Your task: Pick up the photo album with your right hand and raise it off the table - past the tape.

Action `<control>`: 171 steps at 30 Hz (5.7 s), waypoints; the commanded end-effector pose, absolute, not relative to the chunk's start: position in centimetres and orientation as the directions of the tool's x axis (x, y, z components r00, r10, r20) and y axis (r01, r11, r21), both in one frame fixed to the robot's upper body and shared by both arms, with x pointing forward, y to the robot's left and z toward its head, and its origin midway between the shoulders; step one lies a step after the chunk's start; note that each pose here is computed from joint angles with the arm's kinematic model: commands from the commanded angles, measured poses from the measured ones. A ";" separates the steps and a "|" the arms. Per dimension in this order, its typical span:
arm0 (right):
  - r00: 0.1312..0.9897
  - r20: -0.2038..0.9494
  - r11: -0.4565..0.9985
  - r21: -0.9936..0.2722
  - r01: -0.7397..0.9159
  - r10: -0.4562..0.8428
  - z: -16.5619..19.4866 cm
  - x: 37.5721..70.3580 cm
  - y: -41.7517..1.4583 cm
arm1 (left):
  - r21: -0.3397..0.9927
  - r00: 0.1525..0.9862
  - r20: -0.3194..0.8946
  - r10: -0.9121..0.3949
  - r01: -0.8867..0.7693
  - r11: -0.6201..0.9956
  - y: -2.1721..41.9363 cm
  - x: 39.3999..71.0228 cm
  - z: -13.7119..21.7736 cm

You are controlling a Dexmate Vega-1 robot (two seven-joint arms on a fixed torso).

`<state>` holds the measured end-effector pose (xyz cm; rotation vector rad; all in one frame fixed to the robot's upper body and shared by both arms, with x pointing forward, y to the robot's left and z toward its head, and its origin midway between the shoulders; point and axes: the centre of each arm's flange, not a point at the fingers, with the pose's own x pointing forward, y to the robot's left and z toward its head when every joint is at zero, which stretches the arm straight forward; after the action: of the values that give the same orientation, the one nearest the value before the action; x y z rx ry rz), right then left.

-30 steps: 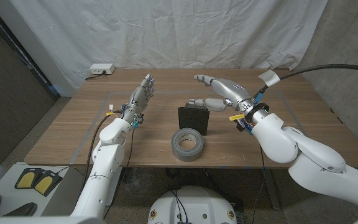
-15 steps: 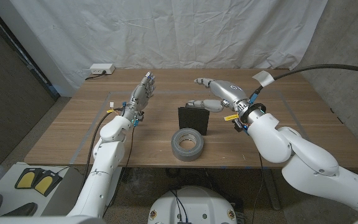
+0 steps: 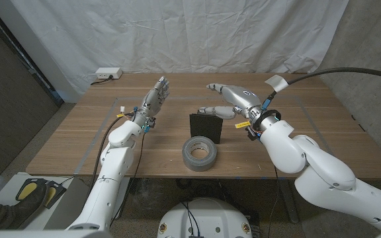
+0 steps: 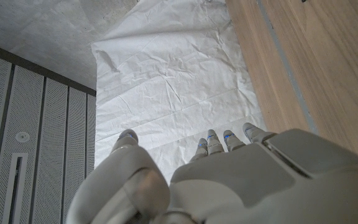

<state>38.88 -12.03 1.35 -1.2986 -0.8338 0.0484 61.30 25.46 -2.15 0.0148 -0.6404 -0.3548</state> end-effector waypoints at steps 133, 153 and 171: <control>0.832 0.358 0.055 -0.927 0.370 0.424 -1.2 42.9 -7.5 | 0.098 0.747 0.583 -0.319 0.325 0.941 27.3 62.0 -2.1; 0.850 0.320 0.018 -0.939 0.344 0.418 -1.3 43.0 -7.8 | 0.094 0.754 0.573 -0.321 0.329 0.940 26.8 62.3 -2.4; 0.856 0.307 0.010 -0.943 0.333 0.415 -1.9 43.0 -8.0 | 0.092 0.756 0.571 -0.321 0.330 0.940 26.5 62.3 -2.7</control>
<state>42.98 -7.95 -1.60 -1.5832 -0.6096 0.0667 62.34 26.54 -2.47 -0.0126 -0.6231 -0.3585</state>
